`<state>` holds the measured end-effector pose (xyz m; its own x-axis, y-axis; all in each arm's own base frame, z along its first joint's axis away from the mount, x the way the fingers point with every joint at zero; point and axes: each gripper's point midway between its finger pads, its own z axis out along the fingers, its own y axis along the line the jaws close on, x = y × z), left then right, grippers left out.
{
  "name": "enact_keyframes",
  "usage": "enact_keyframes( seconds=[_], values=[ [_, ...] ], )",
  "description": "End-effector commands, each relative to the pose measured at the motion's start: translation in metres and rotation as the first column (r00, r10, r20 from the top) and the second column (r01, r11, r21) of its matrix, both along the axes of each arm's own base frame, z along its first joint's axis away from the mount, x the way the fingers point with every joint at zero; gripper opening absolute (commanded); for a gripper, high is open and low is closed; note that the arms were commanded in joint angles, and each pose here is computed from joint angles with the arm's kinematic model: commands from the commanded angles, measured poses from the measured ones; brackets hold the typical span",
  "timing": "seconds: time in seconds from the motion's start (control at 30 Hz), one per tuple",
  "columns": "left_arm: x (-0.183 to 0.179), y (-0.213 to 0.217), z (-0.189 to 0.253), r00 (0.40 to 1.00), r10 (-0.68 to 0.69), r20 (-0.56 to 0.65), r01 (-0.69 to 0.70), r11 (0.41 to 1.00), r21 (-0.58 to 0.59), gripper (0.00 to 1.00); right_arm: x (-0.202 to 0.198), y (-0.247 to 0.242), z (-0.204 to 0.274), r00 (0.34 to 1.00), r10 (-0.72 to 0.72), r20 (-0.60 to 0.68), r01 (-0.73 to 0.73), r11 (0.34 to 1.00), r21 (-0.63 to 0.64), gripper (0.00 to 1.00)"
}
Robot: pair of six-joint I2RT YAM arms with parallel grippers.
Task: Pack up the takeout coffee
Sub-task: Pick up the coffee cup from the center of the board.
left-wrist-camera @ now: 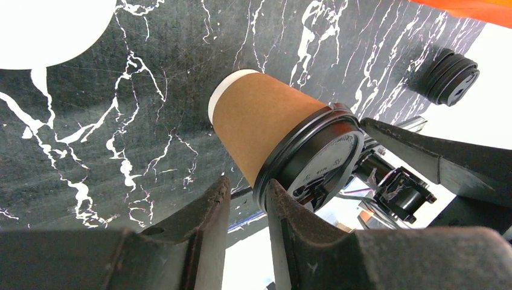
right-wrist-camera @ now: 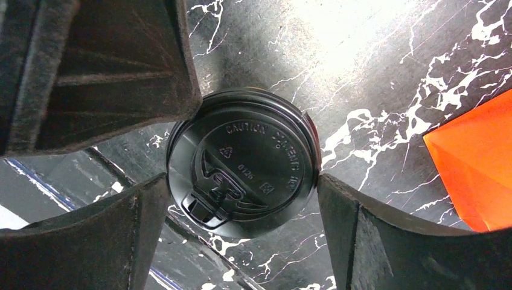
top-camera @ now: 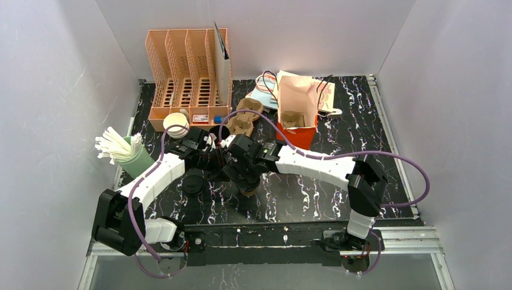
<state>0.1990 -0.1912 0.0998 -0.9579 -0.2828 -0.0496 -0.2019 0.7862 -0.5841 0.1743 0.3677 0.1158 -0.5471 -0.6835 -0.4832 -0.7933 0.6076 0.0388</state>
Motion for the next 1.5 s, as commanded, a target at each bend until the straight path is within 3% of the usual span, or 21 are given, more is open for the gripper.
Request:
enact_keyframes(
  seconds=[0.0,0.3,0.8,1.07,1.2,1.33,1.47],
  values=[
    [-0.012,0.002,-0.006,0.998,-0.031,-0.048,0.031,0.999,-0.008,0.27,0.003,0.004,0.011,0.999,-0.015,0.03,0.015,1.0,0.001,0.95],
    [-0.015,0.002,-0.009,0.997,-0.057,-0.06,0.056,0.998,-0.012,0.27,-0.001,0.006,0.005,1.0,-0.01,0.016,0.01,1.0,-0.018,0.79],
    [-0.039,0.017,-0.031,0.978,-0.115,-0.174,0.128,0.99,0.064,0.27,-0.013,-0.012,-0.031,0.999,-0.02,-0.041,0.016,0.994,-0.11,0.67],
    [-0.041,0.02,-0.032,0.975,-0.131,-0.18,0.147,0.986,0.079,0.27,-0.01,-0.012,-0.026,0.999,-0.025,-0.03,0.021,0.993,-0.117,0.61],
    [-0.025,0.021,-0.014,0.984,-0.144,-0.109,0.155,0.982,0.107,0.28,-0.003,-0.004,-0.008,0.999,-0.033,-0.001,0.033,0.995,-0.094,0.59],
    [-0.001,0.038,0.019,0.988,-0.152,0.014,0.144,0.961,0.236,0.33,0.003,0.003,0.015,0.998,-0.055,0.029,0.057,0.997,-0.044,0.58],
    [0.015,0.046,0.046,0.984,-0.141,0.11,0.104,0.951,0.29,0.33,0.009,0.008,0.042,0.995,-0.074,0.062,0.073,0.997,0.014,0.56]
  ],
)
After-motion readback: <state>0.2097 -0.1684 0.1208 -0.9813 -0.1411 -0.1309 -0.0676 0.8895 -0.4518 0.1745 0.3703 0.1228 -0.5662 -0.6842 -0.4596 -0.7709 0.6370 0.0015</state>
